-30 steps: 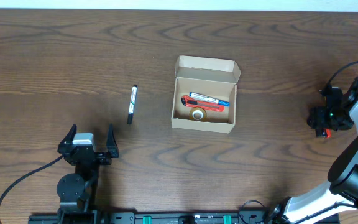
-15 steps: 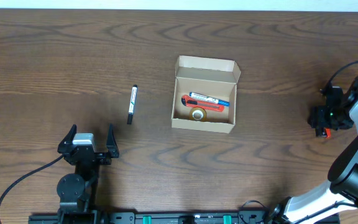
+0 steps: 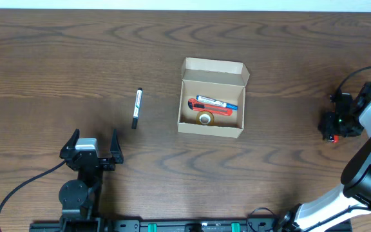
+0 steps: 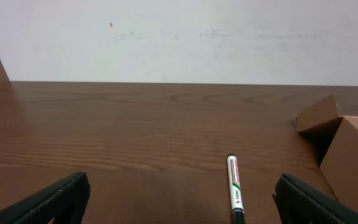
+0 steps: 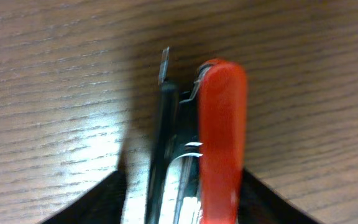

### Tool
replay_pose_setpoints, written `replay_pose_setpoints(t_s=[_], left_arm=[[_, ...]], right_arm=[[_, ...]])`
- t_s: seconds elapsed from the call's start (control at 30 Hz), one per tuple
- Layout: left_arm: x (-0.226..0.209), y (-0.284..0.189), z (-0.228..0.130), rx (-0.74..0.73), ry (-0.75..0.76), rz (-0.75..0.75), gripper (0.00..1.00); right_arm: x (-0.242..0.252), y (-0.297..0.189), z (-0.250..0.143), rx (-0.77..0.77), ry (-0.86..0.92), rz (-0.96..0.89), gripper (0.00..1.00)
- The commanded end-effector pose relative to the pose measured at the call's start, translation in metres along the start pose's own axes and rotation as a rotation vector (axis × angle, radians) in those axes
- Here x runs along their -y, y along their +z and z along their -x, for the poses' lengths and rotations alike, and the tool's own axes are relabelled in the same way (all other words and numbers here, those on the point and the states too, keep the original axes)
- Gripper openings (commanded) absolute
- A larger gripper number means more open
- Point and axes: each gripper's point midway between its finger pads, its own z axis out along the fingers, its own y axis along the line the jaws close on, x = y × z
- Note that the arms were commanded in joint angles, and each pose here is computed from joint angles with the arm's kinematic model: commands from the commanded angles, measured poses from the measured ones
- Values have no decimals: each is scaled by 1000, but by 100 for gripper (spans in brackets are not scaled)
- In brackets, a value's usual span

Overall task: Pack container
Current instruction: 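Lower the right gripper and grasp the red-black tool, then carry the red-black tool into the box and release it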

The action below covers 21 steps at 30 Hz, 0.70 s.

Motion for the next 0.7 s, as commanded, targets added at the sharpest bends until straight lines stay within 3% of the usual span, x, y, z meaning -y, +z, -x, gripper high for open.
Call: replay_pose_setpoints(t_s=[0.0, 0.07, 0.17, 0.23, 0.5, 0.67], left_arm=[[-5, 0, -17, -59, -6, 28, 95], [-5, 0, -17, -59, -6, 28, 95], [-5, 0, -17, -59, -6, 28, 95], [-5, 0, -17, -58, -6, 28, 95], [-5, 0, -17, -58, -6, 28, 95], [-5, 0, -17, -58, -6, 27, 95]], right_arm=[[2, 7, -8, -24, 48, 0, 38], [2, 7, -8, -24, 48, -1, 22], [2, 7, -8, -23, 48, -1, 13], [1, 7, -8, -21, 59, 3, 1], [-11, 1, 9, 40, 185, 88, 1], [-28, -41, 43, 137, 218, 191, 1]])
